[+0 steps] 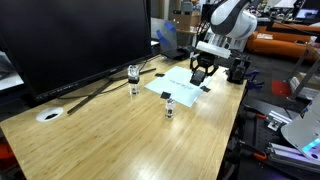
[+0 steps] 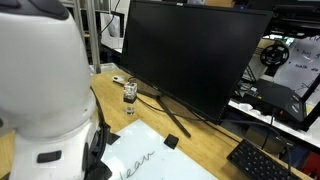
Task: Pick up the duster and rub the white object
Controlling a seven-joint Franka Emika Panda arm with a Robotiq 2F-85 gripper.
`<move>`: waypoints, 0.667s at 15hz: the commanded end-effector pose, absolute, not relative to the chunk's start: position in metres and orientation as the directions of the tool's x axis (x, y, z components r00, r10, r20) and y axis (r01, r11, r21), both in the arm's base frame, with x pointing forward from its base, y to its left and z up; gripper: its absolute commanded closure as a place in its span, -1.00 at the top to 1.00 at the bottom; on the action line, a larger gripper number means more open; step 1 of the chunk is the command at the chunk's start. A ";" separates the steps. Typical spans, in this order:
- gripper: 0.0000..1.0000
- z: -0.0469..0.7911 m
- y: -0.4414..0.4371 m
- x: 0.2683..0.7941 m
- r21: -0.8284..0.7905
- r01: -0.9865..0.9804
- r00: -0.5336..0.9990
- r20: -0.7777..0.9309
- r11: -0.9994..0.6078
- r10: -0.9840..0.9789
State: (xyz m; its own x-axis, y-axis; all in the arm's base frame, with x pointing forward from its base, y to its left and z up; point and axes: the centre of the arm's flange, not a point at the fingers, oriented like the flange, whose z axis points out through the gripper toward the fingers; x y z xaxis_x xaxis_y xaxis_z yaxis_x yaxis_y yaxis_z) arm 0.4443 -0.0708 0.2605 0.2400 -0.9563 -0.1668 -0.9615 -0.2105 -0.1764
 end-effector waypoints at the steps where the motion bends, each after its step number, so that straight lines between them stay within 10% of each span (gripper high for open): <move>1: -0.41 0.261 -0.071 0.444 -0.176 -0.962 0.240 -0.167 -0.211 -0.956; 10: -0.41 0.233 -0.088 0.468 -0.147 -0.973 0.207 -0.202 -0.180 -0.957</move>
State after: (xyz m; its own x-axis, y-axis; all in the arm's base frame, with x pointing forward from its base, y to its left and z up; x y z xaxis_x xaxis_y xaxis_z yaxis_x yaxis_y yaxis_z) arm 0.4513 -0.0754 0.2428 0.2162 -0.9580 -0.1883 -0.9709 -0.1906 -0.1448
